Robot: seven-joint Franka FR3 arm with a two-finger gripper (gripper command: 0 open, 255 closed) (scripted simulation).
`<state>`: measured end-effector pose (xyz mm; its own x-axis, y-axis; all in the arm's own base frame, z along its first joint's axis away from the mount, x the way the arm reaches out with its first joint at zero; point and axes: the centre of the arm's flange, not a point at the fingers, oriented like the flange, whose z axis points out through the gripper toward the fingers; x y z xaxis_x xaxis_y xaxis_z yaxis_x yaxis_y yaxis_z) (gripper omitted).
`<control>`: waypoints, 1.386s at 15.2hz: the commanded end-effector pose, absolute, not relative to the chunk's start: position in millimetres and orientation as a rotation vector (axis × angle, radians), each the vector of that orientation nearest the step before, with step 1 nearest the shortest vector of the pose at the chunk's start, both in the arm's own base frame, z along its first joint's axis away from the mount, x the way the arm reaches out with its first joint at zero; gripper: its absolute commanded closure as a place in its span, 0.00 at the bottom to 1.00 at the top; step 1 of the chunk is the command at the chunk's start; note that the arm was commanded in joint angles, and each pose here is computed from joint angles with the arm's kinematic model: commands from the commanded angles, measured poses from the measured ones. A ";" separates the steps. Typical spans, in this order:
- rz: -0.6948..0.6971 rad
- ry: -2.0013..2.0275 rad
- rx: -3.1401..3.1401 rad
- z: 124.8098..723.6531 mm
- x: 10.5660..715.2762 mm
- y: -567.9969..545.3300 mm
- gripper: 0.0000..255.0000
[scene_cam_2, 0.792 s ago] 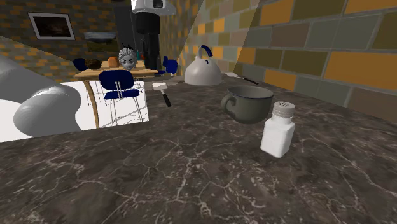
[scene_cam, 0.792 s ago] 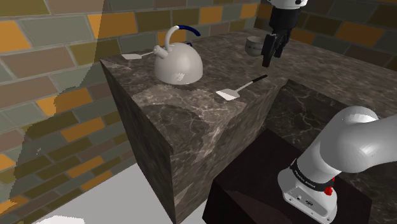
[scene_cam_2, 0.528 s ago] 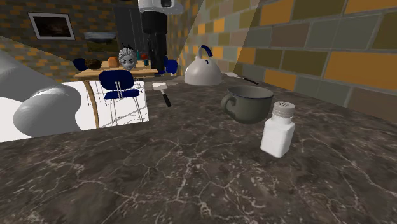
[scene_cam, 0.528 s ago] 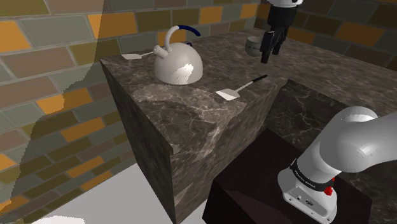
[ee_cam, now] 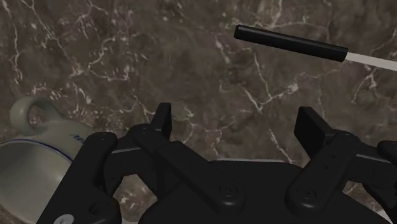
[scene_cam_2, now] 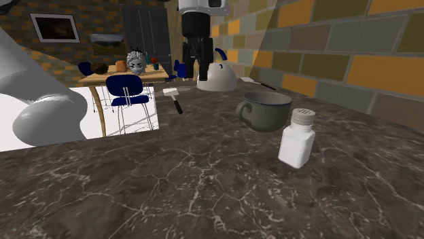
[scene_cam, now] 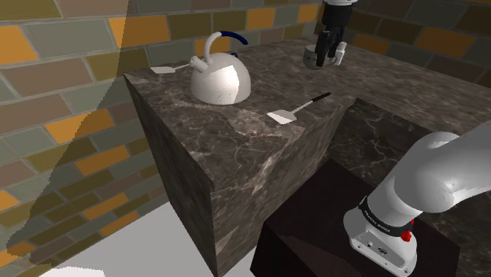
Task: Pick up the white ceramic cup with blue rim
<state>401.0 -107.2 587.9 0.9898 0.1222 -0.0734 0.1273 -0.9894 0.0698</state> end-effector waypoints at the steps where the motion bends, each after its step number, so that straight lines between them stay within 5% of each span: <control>1: -0.107 0.209 3.059 587.4 416.7 -129.0 0.00; 11: -0.112 0.287 3.062 579.5 507.9 -225.7 0.00; 21: -0.112 0.290 3.063 539.2 511.4 -229.2 0.00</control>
<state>511.4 -229.3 541.1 0.9795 0.1853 -0.0789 0.1899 -0.9802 0.0557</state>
